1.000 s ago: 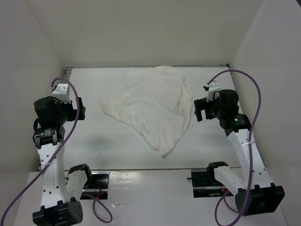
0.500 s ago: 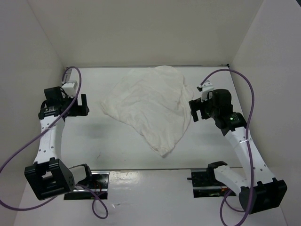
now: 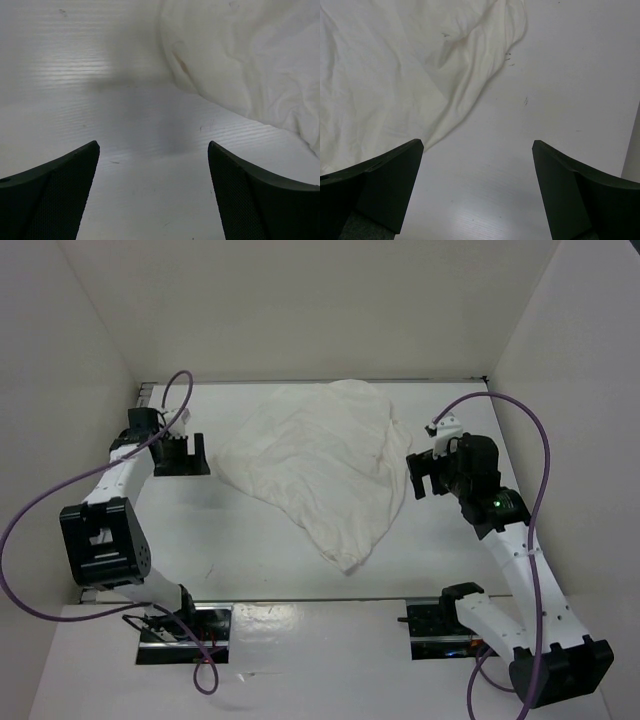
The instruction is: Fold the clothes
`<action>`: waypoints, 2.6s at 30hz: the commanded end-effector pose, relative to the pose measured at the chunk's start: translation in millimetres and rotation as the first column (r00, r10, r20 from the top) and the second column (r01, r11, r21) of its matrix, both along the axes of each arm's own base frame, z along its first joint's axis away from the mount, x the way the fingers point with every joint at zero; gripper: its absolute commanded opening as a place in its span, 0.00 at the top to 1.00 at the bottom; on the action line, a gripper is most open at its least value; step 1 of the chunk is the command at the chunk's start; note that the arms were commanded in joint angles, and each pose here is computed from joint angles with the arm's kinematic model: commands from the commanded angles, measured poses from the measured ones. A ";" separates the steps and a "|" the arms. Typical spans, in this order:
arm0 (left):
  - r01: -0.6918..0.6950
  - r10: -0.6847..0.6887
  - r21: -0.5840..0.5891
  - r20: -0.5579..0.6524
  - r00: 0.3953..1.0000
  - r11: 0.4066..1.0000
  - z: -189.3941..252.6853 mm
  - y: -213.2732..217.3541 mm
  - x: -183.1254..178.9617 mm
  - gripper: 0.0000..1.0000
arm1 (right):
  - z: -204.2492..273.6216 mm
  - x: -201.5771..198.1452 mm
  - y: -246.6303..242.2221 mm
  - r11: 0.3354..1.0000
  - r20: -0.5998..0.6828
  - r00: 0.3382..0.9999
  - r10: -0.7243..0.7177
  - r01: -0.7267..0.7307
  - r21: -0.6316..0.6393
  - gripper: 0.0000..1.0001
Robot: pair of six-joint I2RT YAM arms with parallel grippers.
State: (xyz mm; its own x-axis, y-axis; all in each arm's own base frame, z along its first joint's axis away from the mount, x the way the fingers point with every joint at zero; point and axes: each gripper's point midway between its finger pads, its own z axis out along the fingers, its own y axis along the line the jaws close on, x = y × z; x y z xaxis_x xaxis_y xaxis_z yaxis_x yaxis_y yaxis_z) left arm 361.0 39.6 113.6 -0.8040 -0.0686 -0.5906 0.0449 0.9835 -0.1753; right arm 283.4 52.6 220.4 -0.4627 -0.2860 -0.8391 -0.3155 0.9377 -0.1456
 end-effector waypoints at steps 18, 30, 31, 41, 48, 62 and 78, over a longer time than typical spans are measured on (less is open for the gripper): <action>0.081 -0.075 0.026 -0.160 0.984 0.996 -75.5 -56.5 65.9 0.21 | 11.9 3.6 -0.8 1.000 0.080 0.997 -0.010 0.010 0.004 0.01; 0.166 -0.166 0.050 -0.019 0.986 0.985 -5.4 -71.6 77.2 1.00 | -3.6 -0.3 18.8 0.993 0.011 0.993 0.121 -0.121 -0.014 0.01; 0.172 -0.173 0.059 0.001 0.985 0.983 5.1 -71.2 75.2 1.00 | -1.3 0.8 23.0 0.988 0.017 0.988 0.151 -0.151 -0.028 0.01; 0.097 -0.130 0.164 0.210 0.969 0.982 121.3 -55.5 67.2 1.00 | -64.8 -34.8 110.2 0.810 -0.256 0.838 0.482 -0.538 -0.234 0.01; 0.085 -0.116 0.150 0.211 0.971 0.985 123.9 -56.3 46.5 0.99 | -111.7 -71.5 160.0 0.624 -0.377 0.689 0.619 -0.723 -0.296 0.01; 0.081 -0.097 0.148 0.102 0.990 0.986 74.7 -53.4 22.4 0.99 | -150.4 -74.9 218.0 0.476 -0.319 0.593 0.739 -0.795 -0.376 0.01; 0.099 -0.108 0.129 0.069 0.992 0.987 54.5 -57.0 15.6 0.99 | -187.9 -87.1 264.9 0.329 -0.381 0.485 0.788 -0.853 -0.406 0.01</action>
